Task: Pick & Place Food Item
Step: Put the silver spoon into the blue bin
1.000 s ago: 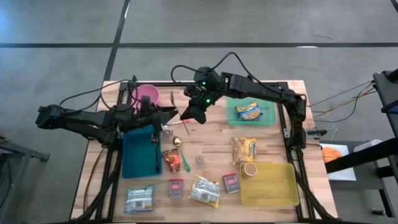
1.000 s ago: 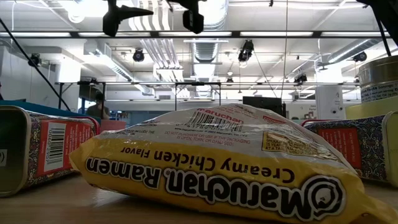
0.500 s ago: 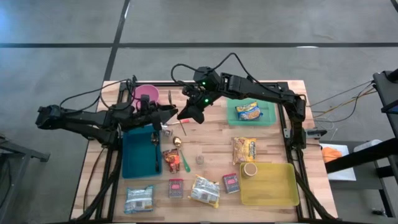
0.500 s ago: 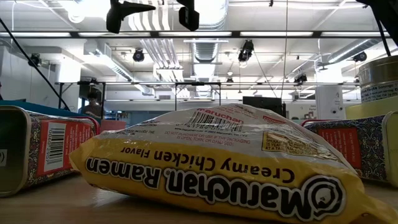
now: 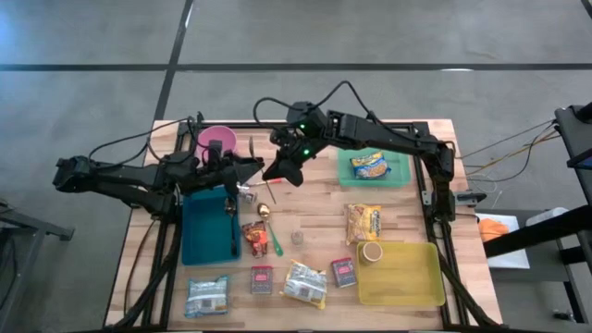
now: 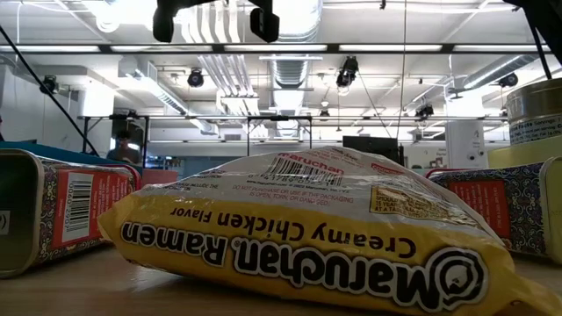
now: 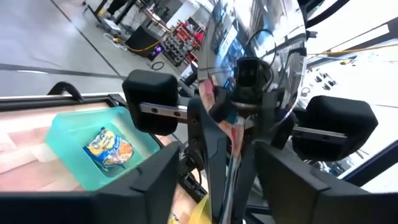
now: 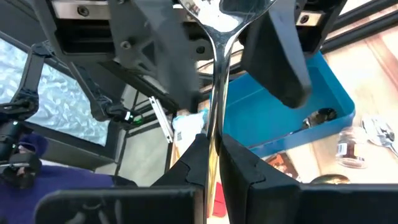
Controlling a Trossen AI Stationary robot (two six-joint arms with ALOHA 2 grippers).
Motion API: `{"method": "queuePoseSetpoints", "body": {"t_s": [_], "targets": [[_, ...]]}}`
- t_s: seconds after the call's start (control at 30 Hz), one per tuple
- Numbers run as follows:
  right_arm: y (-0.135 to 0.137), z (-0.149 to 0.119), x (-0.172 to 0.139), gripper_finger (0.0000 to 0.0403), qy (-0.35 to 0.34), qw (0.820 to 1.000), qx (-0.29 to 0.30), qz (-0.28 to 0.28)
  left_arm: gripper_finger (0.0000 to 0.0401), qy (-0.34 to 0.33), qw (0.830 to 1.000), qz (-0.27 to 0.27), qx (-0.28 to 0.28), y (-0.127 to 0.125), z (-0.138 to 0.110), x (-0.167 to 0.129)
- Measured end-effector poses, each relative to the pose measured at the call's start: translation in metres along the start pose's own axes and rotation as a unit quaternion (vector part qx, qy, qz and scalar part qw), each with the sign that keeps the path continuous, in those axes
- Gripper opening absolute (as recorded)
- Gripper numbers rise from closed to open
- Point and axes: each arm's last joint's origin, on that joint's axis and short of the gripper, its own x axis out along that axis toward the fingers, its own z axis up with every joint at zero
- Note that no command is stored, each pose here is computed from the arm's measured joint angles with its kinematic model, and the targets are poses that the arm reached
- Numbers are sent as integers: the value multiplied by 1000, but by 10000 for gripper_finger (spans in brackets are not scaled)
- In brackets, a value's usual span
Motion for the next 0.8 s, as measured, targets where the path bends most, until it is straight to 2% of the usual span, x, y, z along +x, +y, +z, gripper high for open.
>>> {"method": "queuePoseSetpoints", "body": {"t_s": [0.23, 0.27, 0.7, 0.8], "targets": [[1, 1, 1, 18, -6, 1000, -5, 1, 31, 2, 1000, -11, 11, -1, 1, 0], [1, 1, 1, 18, -6, 1000, -4, 0, 20, 3, 1000, -11, 11, -1, 0, 0], [1, 1, 1, 18, -7, 1000, -1, 1, 18, 5, 1000, -12, -5, -1, 0, 0], [1, 0, 1, 32, -5, 1000, 1, 1, 18, 7, 1000, -12, -13, -1, 0, 0]]}}
